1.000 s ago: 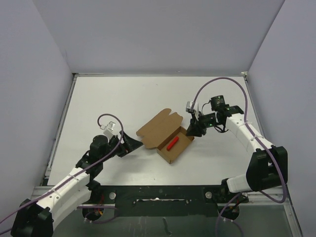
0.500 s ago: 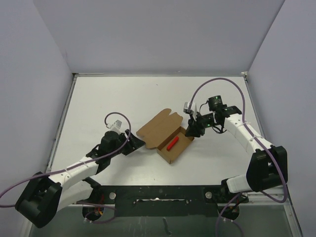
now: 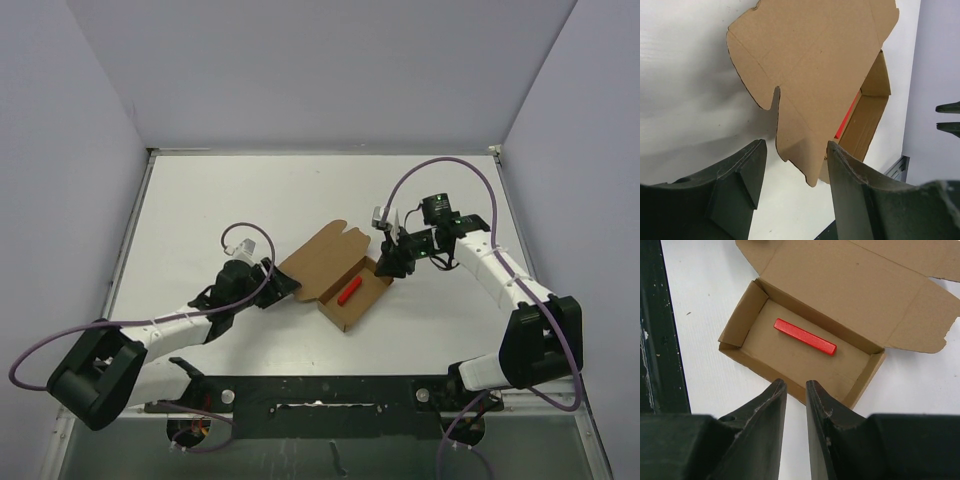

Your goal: Fold the paper box

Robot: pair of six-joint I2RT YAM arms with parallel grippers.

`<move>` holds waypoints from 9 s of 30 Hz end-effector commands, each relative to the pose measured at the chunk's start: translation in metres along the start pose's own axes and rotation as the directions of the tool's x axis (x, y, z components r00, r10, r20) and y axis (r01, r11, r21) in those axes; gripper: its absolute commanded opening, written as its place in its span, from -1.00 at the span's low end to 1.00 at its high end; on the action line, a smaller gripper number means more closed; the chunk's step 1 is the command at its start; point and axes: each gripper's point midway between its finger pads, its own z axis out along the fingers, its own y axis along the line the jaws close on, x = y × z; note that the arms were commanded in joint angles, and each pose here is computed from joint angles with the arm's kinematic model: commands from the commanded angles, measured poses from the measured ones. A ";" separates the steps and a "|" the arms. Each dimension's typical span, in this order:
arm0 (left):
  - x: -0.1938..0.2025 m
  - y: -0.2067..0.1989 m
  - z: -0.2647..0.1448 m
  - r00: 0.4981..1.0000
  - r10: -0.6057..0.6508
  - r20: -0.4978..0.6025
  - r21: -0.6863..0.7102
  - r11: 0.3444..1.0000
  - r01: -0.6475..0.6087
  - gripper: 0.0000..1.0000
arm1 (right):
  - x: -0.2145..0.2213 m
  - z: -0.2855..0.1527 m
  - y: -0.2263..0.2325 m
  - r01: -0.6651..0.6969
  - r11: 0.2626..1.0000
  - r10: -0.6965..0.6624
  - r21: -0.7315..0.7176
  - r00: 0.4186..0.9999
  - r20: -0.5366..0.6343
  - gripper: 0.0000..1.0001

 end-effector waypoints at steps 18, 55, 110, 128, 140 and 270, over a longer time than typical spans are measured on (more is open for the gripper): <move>-0.018 -0.041 -0.012 0.991 0.122 0.060 0.099 0.987 -0.128 0.24 | -0.048 -0.025 0.003 0.105 0.993 -0.110 0.049 0.985 0.135 -0.50; -0.030 -0.029 -0.033 0.993 0.000 0.117 0.014 1.000 -0.002 0.33 | -0.068 -0.045 -0.006 -0.051 0.998 0.059 -0.033 0.934 0.353 -0.45; -0.050 -0.087 0.009 0.790 0.593 0.156 0.183 0.769 -0.613 -1.00 | -0.014 -0.054 -0.072 -0.290 0.954 0.243 0.076 0.896 0.372 0.55; -0.055 -0.097 0.008 0.775 0.601 0.195 0.197 0.750 -0.631 -1.00 | 0.018 -0.035 -0.065 -0.406 0.908 0.417 -0.101 0.865 0.279 0.03; -0.056 -0.097 0.007 0.779 0.596 0.192 0.191 0.756 -0.626 -1.00 | 0.015 -0.027 -0.059 -0.371 0.924 0.381 -0.087 0.892 0.242 -0.36; -0.075 -0.077 0.048 0.753 0.598 0.274 0.380 0.652 -0.656 -0.26 | -0.047 0.015 -0.098 -0.211 0.887 0.075 0.410 0.944 0.323 -1.00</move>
